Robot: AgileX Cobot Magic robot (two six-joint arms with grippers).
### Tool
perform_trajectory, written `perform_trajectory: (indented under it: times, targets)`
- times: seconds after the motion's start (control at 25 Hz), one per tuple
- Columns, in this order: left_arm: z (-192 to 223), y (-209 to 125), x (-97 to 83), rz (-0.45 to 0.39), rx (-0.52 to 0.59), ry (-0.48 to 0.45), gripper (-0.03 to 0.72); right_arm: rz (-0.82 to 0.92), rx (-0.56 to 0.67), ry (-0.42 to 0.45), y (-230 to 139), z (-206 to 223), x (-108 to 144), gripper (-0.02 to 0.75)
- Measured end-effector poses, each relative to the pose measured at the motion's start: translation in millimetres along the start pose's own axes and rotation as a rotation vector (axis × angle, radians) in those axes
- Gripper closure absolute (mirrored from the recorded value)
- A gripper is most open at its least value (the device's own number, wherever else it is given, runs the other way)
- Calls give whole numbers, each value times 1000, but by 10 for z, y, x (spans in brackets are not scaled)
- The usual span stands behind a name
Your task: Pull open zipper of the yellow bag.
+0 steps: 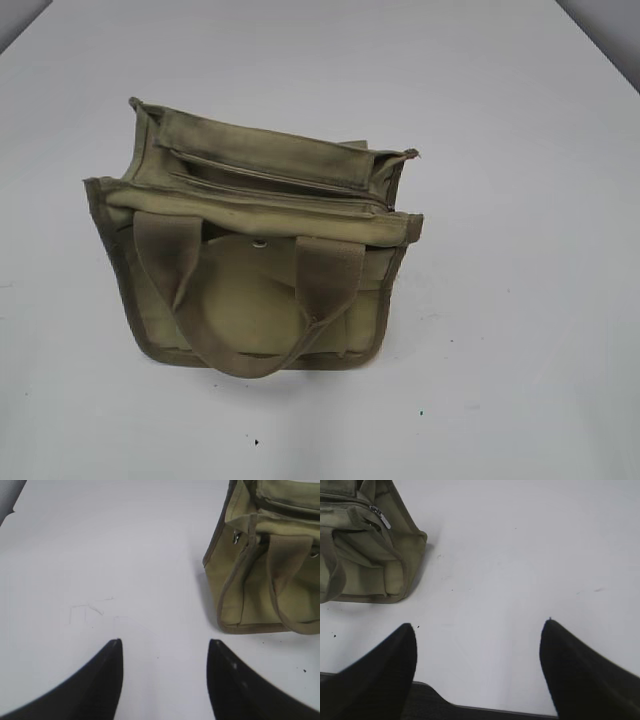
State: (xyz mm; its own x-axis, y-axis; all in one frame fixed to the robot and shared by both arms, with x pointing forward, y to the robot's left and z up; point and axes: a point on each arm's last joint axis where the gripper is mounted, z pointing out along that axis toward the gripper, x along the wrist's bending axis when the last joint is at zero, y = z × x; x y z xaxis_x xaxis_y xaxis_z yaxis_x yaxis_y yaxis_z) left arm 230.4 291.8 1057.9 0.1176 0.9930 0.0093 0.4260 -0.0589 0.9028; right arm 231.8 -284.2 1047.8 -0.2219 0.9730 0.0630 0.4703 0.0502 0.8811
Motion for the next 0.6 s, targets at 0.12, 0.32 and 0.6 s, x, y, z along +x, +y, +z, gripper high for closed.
perform_trajectory:
  times: [0.12, 0.32, 0.6]
  targets:
    - [0, 0, 0, 0, 0, 0, 270, 1, -1, 3, 1, 0, 2, 145]
    - [0, 0, 0, -1, 0, 0, 270, 1, -2, 2, 2, 0, 2, 145]
    - [0, 0, 0, -1, 0, 0, 270, 1, -2, 2, 2, 0, 2, 145]
